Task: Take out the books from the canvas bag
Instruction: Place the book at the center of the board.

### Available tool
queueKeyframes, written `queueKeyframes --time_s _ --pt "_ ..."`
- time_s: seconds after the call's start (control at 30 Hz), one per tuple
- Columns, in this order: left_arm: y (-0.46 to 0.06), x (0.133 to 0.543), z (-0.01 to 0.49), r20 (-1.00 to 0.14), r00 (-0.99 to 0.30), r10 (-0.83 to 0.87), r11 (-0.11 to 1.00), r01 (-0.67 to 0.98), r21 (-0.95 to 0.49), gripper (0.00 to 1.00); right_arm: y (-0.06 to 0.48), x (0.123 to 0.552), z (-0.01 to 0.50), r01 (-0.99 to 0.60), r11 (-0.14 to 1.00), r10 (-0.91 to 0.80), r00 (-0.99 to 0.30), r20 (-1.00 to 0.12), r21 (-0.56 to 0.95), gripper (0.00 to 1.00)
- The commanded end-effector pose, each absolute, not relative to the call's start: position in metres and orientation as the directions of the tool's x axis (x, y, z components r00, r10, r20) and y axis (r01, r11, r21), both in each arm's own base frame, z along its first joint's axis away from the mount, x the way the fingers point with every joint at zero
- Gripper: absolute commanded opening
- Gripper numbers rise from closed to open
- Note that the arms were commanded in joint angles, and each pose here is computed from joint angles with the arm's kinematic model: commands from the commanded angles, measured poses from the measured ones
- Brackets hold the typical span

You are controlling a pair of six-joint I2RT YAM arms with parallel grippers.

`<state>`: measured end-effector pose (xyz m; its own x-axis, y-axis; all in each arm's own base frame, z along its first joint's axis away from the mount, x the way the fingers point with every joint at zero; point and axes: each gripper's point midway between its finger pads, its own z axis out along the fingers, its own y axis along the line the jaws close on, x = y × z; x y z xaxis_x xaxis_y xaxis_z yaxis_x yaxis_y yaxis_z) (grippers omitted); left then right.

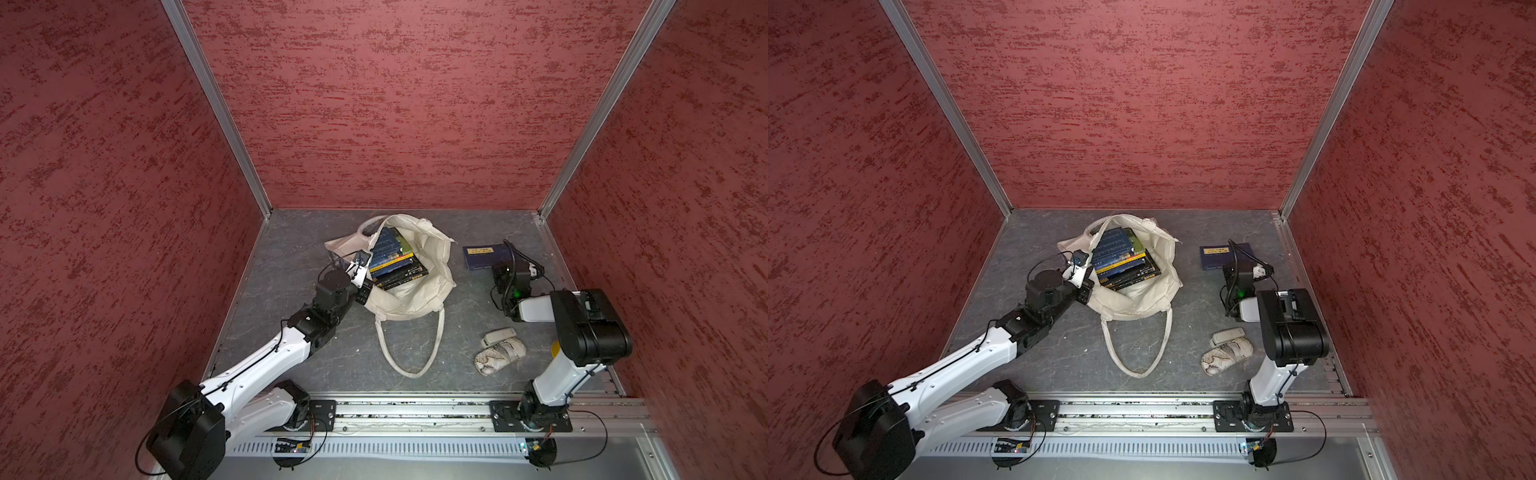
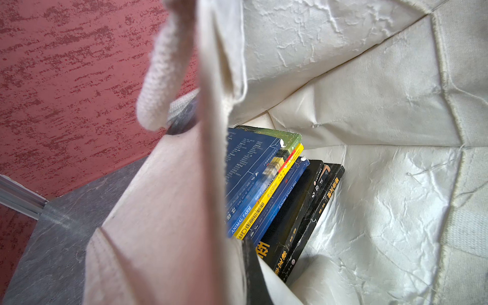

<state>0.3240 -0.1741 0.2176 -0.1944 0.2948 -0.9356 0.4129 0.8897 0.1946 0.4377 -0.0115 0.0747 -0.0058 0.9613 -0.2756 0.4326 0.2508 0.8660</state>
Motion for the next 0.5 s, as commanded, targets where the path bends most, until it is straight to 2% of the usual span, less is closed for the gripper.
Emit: queueKeyframes --time_s 0.0,0.2,0.3,0.47 --pt "-0.185 0.321 0.24 -0.958 -0.108 0.267 0.876 0.442 0.194 0.0 -0.015 0.433 0.092 0.406 0.235 0.964 0.017 -0.264 0.883 0.37" --pt "-0.182 0.322 0.241 -0.959 -0.104 0.263 0.881 0.432 0.195 0.0 -0.014 0.415 0.105 0.387 0.251 0.962 0.003 -0.273 0.887 0.65" --pt "-0.18 0.322 0.243 -0.964 -0.099 0.248 0.889 0.42 0.185 0.0 -0.006 0.41 0.115 0.371 0.278 0.958 -0.044 -0.282 0.886 0.99" --pt "-0.184 0.32 0.245 -0.969 -0.114 0.22 0.886 0.439 0.149 0.0 0.012 0.409 0.15 0.288 0.365 0.93 -0.157 -0.332 0.885 0.99"
